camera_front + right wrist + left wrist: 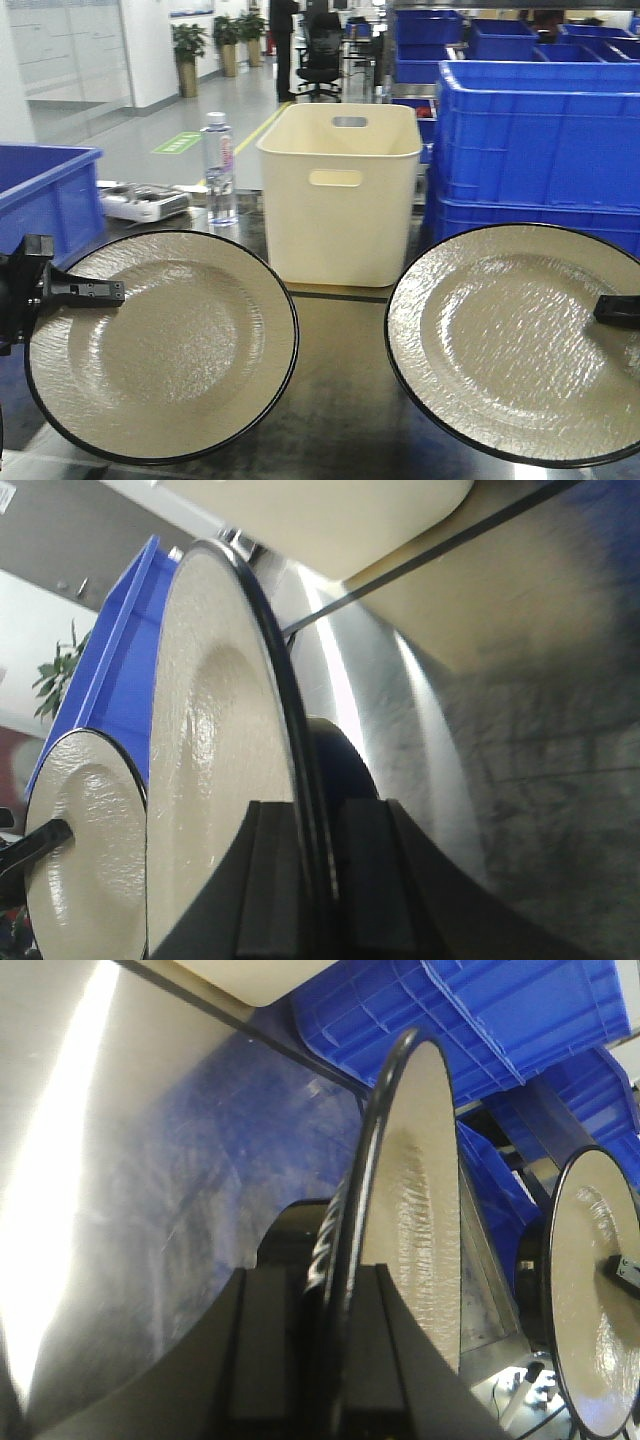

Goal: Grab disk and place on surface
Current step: 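Hold both plates while the base drives to the steel table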

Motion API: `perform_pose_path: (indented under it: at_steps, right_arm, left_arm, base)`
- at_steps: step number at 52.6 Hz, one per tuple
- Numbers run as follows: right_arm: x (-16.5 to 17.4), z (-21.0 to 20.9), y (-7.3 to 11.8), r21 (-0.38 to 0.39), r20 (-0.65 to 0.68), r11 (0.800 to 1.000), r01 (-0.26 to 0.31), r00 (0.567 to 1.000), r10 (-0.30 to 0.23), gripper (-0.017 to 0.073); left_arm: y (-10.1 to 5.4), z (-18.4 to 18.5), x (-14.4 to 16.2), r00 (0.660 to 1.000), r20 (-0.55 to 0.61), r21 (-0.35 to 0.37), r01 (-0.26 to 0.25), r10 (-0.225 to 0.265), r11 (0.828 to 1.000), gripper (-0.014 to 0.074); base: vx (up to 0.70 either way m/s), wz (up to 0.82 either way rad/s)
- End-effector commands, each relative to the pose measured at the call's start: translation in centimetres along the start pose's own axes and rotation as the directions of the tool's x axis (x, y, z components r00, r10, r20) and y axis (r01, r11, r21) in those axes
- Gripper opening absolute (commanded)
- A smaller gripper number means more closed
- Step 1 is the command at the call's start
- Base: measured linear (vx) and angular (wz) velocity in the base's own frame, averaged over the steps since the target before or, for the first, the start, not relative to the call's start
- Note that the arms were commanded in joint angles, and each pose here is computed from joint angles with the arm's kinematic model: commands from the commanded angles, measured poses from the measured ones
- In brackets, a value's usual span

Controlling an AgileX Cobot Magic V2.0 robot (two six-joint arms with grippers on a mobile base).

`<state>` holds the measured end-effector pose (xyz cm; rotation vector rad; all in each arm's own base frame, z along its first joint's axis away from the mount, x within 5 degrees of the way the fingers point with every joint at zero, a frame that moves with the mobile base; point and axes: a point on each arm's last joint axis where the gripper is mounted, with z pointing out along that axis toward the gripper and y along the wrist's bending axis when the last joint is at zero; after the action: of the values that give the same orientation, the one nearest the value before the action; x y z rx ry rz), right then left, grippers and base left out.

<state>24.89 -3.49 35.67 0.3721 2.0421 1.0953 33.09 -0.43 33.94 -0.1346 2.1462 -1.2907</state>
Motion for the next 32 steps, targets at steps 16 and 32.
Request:
perform_pose_path:
  at_steps: [16, 32]
  right_arm:
    - [-0.72, -0.95, 2.46, -0.119, 0.077, 0.993, -0.002, 0.997, 0.011, -0.0009]
    - [-0.72, -0.95, 2.46, -0.119, 0.077, 0.993, -0.002, 0.997, 0.011, -0.0009]
  left_arm:
    - [-3.56, -1.34, -0.74, 0.996, 0.084, 0.138, -0.004, -0.007, 0.99, -0.0008]
    - [-3.57, -1.34, -0.73, 0.996, 0.083, 0.139, -0.004, -0.007, 0.99, -0.0008]
  base:
    - [0.1, -0.24]
    - [0.02, -0.07]
